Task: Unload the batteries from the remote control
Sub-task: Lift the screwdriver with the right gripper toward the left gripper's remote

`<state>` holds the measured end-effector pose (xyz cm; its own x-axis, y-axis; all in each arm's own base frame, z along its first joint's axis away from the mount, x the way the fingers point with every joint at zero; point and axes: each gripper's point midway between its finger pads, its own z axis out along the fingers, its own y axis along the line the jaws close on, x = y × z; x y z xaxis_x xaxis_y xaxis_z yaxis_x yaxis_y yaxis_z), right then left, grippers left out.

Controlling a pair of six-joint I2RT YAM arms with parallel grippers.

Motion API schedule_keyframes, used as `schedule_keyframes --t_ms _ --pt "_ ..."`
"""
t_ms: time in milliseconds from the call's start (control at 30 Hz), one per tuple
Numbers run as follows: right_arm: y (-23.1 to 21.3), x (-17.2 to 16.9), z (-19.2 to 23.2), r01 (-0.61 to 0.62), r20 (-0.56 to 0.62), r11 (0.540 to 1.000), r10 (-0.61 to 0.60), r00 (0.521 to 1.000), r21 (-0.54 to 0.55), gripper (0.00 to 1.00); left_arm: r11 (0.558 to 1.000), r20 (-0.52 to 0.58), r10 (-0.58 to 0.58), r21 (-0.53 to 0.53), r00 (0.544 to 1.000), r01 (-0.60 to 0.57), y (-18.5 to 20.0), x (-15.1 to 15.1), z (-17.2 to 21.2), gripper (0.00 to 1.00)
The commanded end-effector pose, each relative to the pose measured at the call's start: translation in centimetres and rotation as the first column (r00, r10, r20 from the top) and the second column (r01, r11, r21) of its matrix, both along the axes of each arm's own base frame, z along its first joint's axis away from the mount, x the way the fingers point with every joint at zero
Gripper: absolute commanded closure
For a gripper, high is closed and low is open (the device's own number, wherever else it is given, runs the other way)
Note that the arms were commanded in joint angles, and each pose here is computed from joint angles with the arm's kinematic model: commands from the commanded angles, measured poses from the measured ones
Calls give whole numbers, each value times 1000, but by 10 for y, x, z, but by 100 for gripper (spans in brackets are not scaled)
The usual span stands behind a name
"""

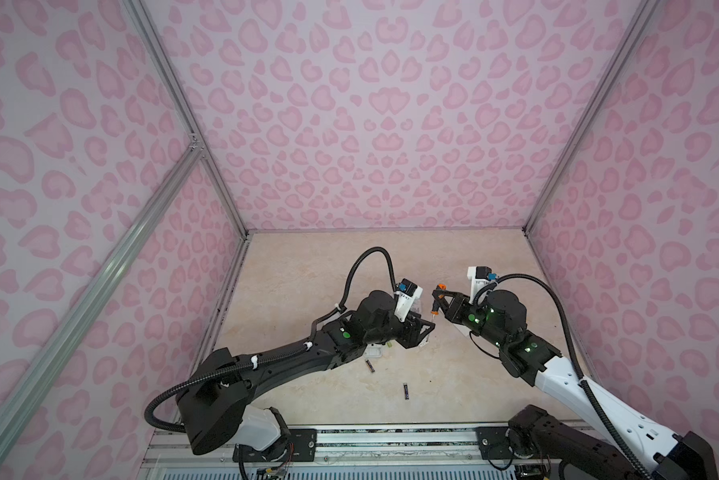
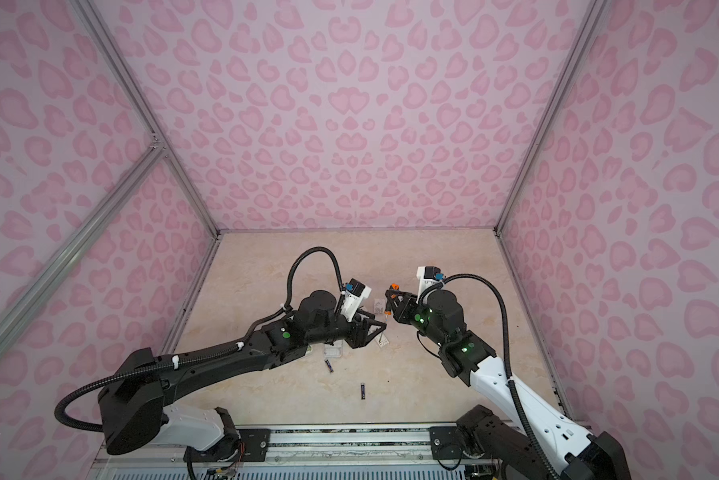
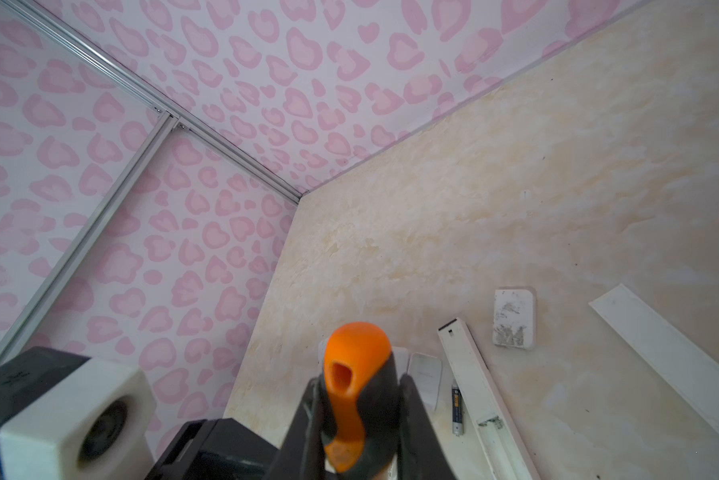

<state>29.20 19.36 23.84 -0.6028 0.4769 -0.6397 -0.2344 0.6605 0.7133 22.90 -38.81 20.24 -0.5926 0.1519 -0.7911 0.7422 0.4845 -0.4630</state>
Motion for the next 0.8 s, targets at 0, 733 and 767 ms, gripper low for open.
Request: schedule_keyframes --t_ms 0,733,767 --pt "3 0 12 -10 31 999 8 999 46 100 998 -15 -38 -48 999 37 -12 -2 5 49" --pt "12 -9 16 -84 1 996 84 996 37 49 998 82 -41 56 996 36 6 -2 5 96" --pt "14 -9 15 -97 -6 995 97 995 26 46 997 92 -42 71 995 36 7 -2 5 96"
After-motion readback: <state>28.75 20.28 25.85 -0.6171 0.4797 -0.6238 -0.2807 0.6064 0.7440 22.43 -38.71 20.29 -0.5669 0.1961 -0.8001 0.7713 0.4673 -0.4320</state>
